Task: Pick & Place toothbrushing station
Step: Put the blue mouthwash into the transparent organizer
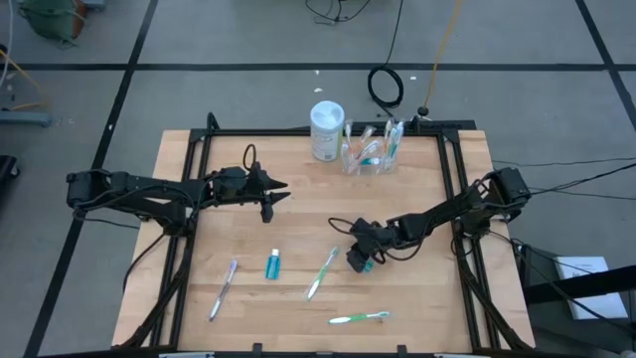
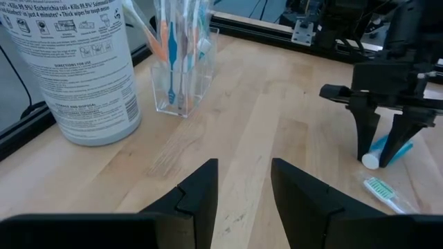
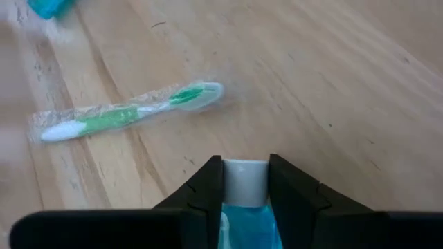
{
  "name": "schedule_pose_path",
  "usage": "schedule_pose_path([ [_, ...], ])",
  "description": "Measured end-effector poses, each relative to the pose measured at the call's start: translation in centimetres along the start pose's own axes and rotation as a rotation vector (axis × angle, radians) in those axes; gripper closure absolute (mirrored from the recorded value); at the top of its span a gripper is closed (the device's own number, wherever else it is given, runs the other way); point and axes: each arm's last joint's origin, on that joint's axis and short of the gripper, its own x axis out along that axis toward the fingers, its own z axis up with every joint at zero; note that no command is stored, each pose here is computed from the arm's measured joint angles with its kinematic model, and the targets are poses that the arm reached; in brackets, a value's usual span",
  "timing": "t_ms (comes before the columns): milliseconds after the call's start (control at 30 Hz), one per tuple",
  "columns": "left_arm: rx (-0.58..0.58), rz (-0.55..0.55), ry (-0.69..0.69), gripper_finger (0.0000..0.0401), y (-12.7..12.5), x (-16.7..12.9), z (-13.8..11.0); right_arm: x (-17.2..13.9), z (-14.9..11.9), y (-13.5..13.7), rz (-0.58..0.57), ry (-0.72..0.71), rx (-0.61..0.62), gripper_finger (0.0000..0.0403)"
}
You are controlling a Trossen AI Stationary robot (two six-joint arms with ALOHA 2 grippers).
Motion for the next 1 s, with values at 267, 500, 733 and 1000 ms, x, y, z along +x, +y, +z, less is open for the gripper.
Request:
schedule_pose_path([
  [267, 0.0, 0.0, 0.0, 0.0263, 0.0, 0.0, 0.0, -2.9, 3.1, 0.3, 0.048, -0.177, -0.164, 0.0317],
  [500, -0.001, 0.0, -0.006, 0.0263, 0.0, 0.0, 0.1, -7.6, 6.5, 0.0, -0.197, -0.558, -0.371, 0.0317],
  [733, -0.001, 0.0, -0.017, 0.0263, 0.0, 0.0, 0.2, -10.3, 8.6, -0.1, -0.528, -0.829, -0.489, 0.031],
  [1000, -0.006, 0.038, -0.067, 0.0263, 0.1, 0.0, 0.6, -10.3, 9.6, -2.3, -0.628, -0.921, -0.497, 0.0308],
])
